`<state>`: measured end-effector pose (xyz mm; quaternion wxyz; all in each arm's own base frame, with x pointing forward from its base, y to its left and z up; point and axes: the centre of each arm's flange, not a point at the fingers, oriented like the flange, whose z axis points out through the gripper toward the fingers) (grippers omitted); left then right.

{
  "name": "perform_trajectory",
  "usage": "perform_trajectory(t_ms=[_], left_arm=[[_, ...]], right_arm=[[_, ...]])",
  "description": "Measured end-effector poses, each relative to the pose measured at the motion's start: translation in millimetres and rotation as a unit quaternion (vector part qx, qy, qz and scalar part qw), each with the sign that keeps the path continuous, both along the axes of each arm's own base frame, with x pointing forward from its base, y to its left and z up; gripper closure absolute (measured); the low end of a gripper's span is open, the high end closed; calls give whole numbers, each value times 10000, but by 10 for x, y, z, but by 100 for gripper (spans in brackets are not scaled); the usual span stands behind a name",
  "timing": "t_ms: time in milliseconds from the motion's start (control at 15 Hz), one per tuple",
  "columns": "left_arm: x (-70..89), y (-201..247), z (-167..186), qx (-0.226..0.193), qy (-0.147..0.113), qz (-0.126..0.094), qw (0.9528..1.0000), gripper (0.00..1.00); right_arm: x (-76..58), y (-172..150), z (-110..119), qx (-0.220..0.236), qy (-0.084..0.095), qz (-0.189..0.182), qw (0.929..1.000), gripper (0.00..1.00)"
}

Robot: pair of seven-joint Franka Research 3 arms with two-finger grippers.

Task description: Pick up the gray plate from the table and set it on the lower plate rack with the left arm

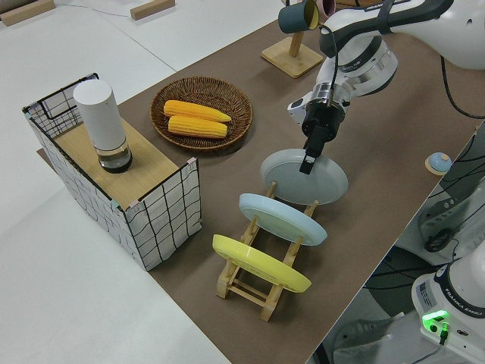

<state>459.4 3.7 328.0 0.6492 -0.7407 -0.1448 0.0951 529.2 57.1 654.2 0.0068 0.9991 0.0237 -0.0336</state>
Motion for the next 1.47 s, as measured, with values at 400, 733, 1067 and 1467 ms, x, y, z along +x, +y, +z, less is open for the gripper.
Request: perform_trajectory(t_ms=[400,733,1067,1467], left_arm=[[10,1,-10,52,-93,17,9999,100],[16,9,-48,126,-140,14,9998,100],[34,5,-39,122,-163,18,9998,100],[60,-37,-126,51,-16,-7,10000,59]], right_arm=[[0,0,0,0,0,0,10000,1],[0,0,0,0,0,0,10000,1],[0,0,0,0,0,0,10000,1],[0,0,0,0,0,0,10000,1]])
